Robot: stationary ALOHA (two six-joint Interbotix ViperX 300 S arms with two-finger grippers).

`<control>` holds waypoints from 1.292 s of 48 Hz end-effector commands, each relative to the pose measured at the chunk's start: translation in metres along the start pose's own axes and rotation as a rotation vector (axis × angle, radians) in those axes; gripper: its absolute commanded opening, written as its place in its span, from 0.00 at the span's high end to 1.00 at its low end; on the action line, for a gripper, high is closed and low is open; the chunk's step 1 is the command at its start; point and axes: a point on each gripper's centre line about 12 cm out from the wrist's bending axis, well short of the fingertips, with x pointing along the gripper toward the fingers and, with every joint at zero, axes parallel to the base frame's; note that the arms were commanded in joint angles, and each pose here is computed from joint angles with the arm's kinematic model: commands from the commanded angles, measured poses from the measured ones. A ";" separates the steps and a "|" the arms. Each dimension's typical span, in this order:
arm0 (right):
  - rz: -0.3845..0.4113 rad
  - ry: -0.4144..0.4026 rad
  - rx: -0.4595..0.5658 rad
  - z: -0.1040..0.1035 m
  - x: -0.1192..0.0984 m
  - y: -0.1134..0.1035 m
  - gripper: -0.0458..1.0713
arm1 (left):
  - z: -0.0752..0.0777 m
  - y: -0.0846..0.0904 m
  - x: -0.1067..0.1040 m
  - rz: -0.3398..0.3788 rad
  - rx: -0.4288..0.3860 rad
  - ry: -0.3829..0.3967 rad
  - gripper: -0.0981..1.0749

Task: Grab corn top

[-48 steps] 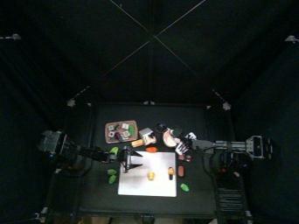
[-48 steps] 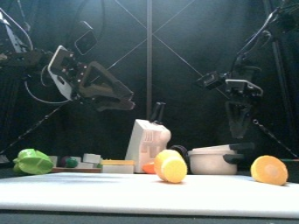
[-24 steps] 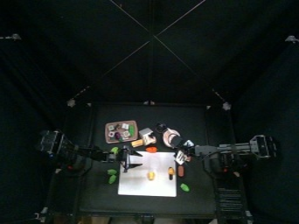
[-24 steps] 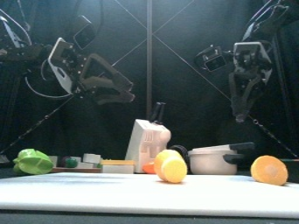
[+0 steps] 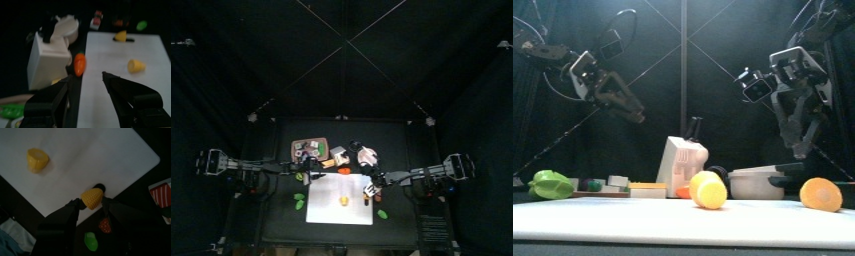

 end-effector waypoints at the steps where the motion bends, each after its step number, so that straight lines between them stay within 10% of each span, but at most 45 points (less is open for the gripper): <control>1: 0.022 -0.022 0.038 0.000 -0.006 0.012 0.25 | 0.005 0.000 -0.008 0.002 0.048 -0.058 0.17; 39: -0.053 -0.018 0.211 -0.027 0.011 0.026 0.24 | -0.015 -0.006 -0.026 0.002 0.031 -0.145 0.17; 62: -0.142 0.030 0.229 -0.037 0.027 0.021 0.03 | -0.017 -0.006 -0.026 0.003 0.029 -0.141 0.17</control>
